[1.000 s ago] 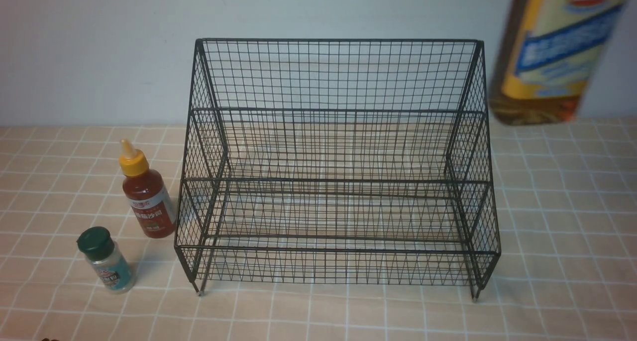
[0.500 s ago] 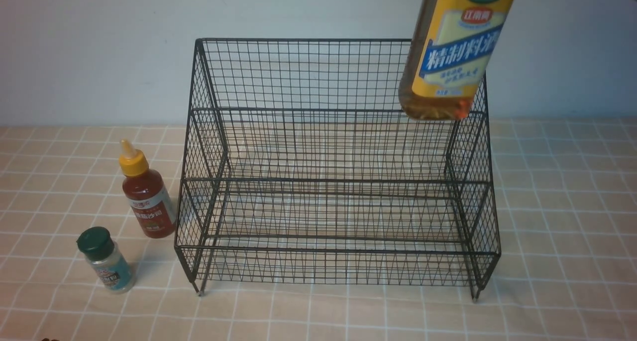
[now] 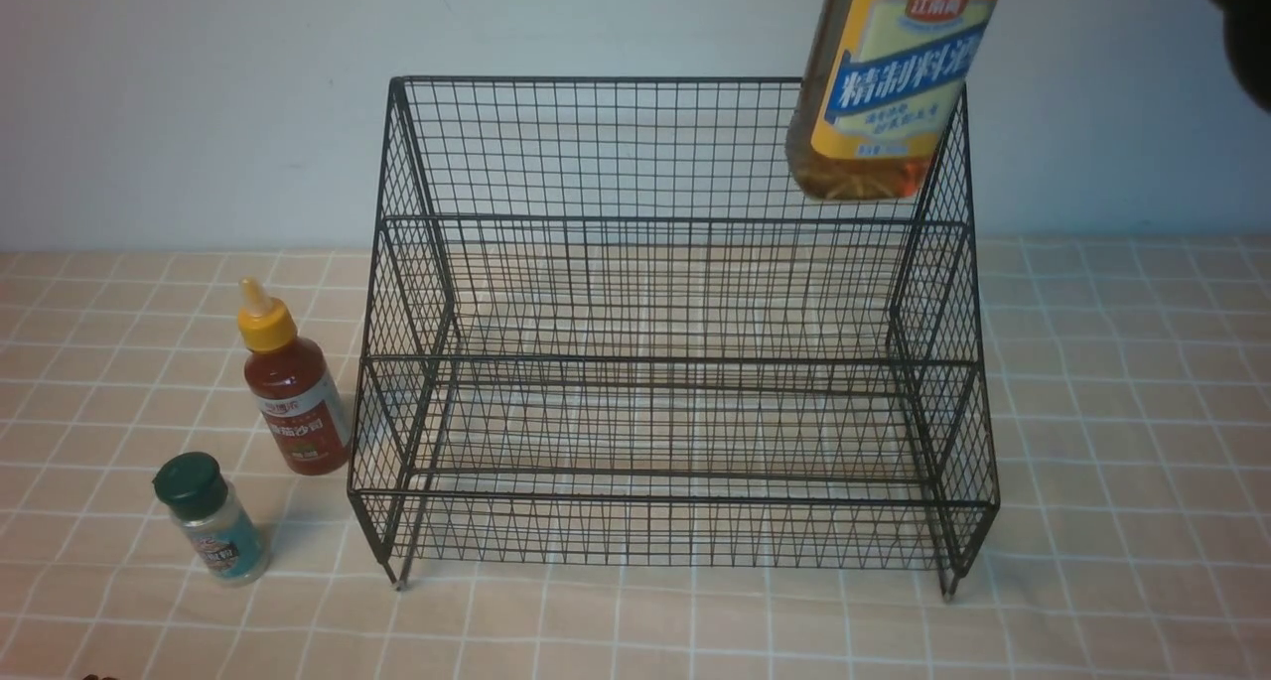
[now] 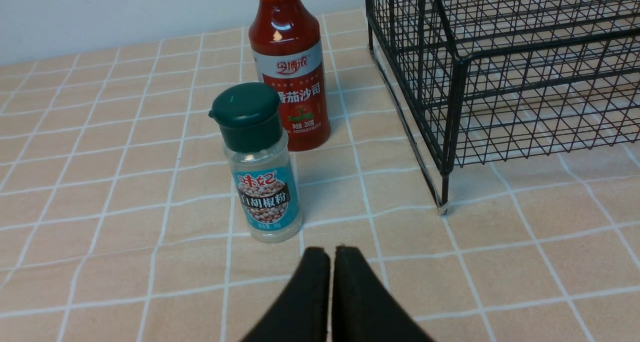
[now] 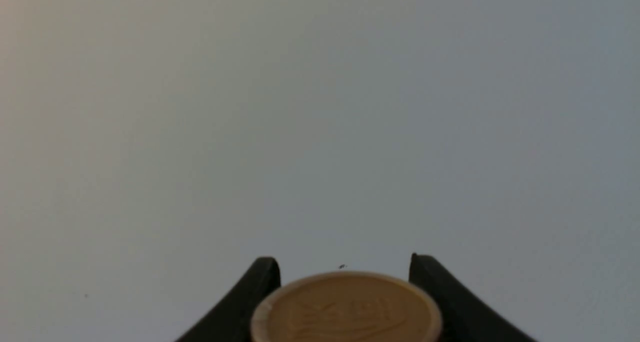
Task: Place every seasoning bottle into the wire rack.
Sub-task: Use the right arm to put the condiment bottle back on the shelf
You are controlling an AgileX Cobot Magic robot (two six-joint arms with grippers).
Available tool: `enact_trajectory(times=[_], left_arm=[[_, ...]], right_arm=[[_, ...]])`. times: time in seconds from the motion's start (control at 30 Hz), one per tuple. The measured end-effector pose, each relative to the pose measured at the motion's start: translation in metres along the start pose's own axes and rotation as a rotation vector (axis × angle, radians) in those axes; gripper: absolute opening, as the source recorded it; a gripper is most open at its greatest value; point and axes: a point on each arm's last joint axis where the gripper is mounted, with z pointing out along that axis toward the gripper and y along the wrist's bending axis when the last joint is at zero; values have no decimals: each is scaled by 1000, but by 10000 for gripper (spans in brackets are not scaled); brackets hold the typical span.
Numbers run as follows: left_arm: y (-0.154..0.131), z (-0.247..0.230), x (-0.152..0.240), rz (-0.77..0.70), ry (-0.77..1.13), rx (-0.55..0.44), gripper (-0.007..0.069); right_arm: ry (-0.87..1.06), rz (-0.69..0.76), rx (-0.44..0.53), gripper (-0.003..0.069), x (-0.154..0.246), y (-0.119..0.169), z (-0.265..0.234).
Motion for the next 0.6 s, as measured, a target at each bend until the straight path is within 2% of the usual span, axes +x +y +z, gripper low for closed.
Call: enact_trajectory(times=[0.3,0.6], left_arm=[[0,0,0,0,0,0,-7],[0,0,0,0,0,0,-7]], right_arm=[[66,-32,32,310,11,-4,2],[248,-28,64,310,38,-9,4]])
